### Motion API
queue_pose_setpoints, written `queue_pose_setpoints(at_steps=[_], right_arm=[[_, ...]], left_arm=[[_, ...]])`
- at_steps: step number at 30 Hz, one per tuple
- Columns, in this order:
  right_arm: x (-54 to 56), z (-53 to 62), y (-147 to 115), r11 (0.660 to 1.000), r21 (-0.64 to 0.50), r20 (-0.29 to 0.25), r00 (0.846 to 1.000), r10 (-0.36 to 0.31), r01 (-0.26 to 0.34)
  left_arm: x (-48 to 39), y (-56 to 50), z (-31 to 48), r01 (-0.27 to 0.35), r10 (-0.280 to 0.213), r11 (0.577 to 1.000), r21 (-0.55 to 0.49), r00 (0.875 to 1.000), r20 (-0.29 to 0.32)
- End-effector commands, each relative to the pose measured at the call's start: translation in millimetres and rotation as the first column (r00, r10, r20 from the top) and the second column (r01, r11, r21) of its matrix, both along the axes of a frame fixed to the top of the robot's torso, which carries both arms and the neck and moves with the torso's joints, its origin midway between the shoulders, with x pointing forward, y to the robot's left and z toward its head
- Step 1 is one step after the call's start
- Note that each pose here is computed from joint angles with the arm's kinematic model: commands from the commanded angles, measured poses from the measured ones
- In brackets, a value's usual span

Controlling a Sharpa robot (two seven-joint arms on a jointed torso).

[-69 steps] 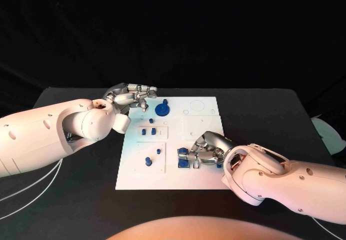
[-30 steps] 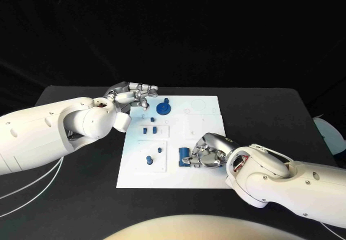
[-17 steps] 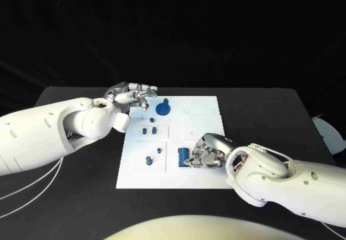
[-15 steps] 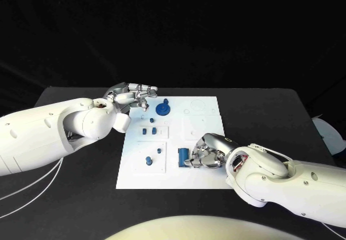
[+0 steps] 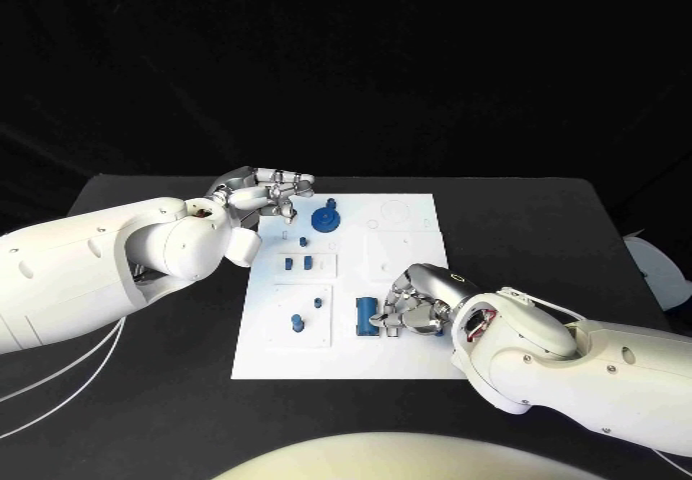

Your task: Assemble the parts on the task board

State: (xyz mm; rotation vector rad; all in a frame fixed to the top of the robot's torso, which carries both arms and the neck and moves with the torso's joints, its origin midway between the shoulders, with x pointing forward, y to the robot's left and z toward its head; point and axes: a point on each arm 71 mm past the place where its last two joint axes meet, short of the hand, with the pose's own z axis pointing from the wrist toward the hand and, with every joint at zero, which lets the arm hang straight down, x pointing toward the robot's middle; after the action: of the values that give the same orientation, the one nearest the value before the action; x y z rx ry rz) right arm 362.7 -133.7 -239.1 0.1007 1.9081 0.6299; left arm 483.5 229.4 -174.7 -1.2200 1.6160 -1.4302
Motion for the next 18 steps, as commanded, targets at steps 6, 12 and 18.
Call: queue_pose_setpoints(at_steps=[6,12,18], right_arm=[[-1.1,11.5,-13,1.0,0.014,0.061,0.998,-0.026,0.025],[1.1,17.5,-38,0.998,-0.02,0.067,0.996,-0.055,0.057],[0.2,22.8,-70,0.993,-0.072,0.107,0.99,-0.09,0.098]], left_arm=[[-0.4,-1.3,0.7,0.015,-0.015,1.0,-0.009,1.0,0.001],[-0.5,-1.1,0.6,0.015,-0.015,1.0,-0.009,1.0,0.001],[-0.6,0.6,0.6,0.012,-0.012,1.0,-0.008,1.0,0.001]])
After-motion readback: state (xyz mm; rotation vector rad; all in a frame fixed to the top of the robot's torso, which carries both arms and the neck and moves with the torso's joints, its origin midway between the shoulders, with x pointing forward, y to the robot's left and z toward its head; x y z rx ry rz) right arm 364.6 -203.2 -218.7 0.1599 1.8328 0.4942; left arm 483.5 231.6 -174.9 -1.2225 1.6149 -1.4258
